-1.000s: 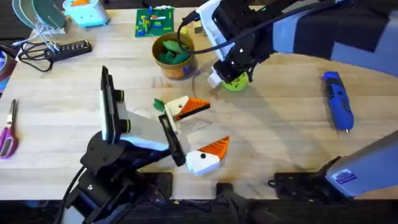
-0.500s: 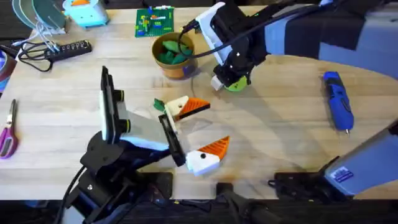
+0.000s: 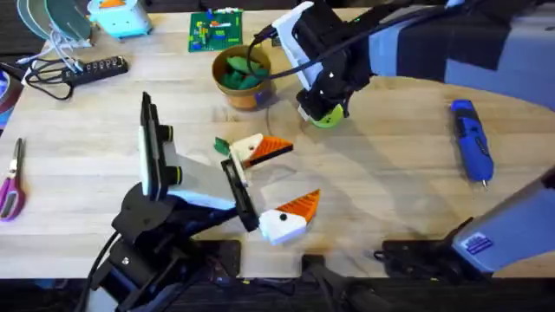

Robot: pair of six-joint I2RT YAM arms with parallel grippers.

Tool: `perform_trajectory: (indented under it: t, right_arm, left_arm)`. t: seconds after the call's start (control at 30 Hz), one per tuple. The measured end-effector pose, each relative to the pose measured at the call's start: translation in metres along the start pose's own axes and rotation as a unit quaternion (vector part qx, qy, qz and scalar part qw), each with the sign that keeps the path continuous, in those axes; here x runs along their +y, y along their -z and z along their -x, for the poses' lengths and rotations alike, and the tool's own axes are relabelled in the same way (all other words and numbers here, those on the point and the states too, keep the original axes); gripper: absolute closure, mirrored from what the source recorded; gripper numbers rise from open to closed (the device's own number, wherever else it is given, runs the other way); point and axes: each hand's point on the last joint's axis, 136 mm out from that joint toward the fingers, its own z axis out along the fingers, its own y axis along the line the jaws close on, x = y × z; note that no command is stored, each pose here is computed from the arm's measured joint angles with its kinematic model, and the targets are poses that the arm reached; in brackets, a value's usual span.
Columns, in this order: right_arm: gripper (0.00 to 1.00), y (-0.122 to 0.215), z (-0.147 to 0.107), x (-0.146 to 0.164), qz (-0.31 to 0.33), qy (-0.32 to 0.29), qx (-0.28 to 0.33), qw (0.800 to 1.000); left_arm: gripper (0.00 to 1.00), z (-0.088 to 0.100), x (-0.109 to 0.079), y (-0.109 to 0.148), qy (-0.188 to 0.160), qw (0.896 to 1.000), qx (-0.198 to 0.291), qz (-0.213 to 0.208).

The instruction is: Pick up the gripper from the table and insert it into the empty holder that is missing its gripper. Then pick up a screw, insert it into the mounting hole, and use the screwdriver to tighten it. Finally, clean up the table by picking up the vegetable and placing it into the bucket.

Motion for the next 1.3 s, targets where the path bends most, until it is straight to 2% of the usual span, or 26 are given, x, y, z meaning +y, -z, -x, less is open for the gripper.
perform_trajectory:
  t: [0.53,0.83,1.07,1.17,1.3]
  right_arm:
    - [0.995,0.012,-0.005,-0.006,-0.016,0.001,0.011,1.0]
    - [0.995,0.077,0.011,-0.005,-0.004,-0.004,-0.068,0.998]
    - [0.995,0.142,0.017,0.03,0.107,-0.022,-0.142,0.984]
    - [0.995,0.165,0.011,0.05,0.145,-0.026,-0.141,0.979]
    - [0.995,0.186,-0.003,0.083,0.16,-0.004,-0.11,0.981]
  left_arm:
    - [0.009,0.0,0.0,0.0,0.0,1.0,0.0,0.0]
    - [0.008,0.0,0.0,0.0,0.0,1.0,0.0,0.0]
    - [0.008,0.0,0.0,0.0,0.0,1.0,0.0,0.0]
    - [0.008,0.0,0.0,0.0,0.0,1.0,0.0,0.0]
    - [0.008,0.0,0.0,0.0,0.0,1.0,0.0,0.0]
